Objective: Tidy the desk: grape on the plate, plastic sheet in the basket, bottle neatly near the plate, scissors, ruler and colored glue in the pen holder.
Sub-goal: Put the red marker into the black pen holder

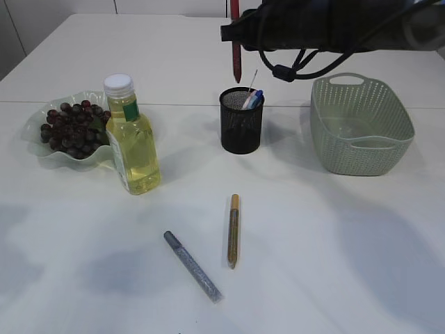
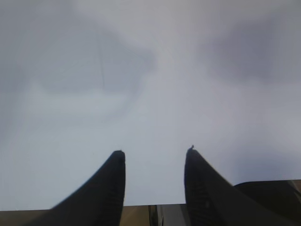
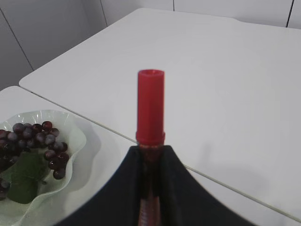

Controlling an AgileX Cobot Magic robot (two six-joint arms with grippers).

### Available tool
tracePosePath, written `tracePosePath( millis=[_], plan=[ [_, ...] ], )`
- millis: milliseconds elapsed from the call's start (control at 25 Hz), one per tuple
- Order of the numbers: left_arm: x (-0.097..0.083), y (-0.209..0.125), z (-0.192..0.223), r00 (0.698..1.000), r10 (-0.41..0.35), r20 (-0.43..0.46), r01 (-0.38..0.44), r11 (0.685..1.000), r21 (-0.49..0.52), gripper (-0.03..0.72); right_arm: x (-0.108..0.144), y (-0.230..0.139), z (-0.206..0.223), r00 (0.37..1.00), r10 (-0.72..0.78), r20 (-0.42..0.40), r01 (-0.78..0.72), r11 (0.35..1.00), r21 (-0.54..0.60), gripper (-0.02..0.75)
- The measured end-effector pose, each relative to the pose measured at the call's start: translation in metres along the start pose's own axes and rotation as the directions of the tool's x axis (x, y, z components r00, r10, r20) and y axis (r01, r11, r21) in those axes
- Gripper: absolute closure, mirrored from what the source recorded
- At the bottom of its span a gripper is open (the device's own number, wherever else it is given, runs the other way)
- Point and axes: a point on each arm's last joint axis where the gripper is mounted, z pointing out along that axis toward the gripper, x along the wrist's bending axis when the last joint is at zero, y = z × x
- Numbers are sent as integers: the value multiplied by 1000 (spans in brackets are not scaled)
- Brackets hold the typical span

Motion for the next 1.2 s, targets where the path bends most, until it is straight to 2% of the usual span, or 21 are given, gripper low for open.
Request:
tracePosePath(
  millis=[440,520,640,720,880,1040,1200],
  plan=[
    [0,0,0,1000,1,-3,-1,1000,4,382,-10,-33,33,999,-41,8,41,999,20,624],
    [1,0,0,1000,8,-13,-8,1000,-1,382,-11,-39,36,999,-41,8,40,999,30,598],
    [3,1,0,999,19,-28,-19,1000,-6,382,-11,-40,37,999,-44,8,44,998,34,501],
    [3,1,0,999,20,-30,-20,1000,-7,382,-11,-40,37,999,-44,8,44,999,32,461],
    [3,1,0,999,20,-30,-20,1000,-7,382,-10,-39,37,999,-44,-6,44,999,28,437],
    [3,1,0,999,21,-31,-21,1000,-7,382,-8,-31,32,999,-45,-11,45,999,9,437],
    [3,1,0,999,25,-36,-25,1000,-8,382,-1,3,9,1000,0,-13,-1,998,-57,461]
  ],
)
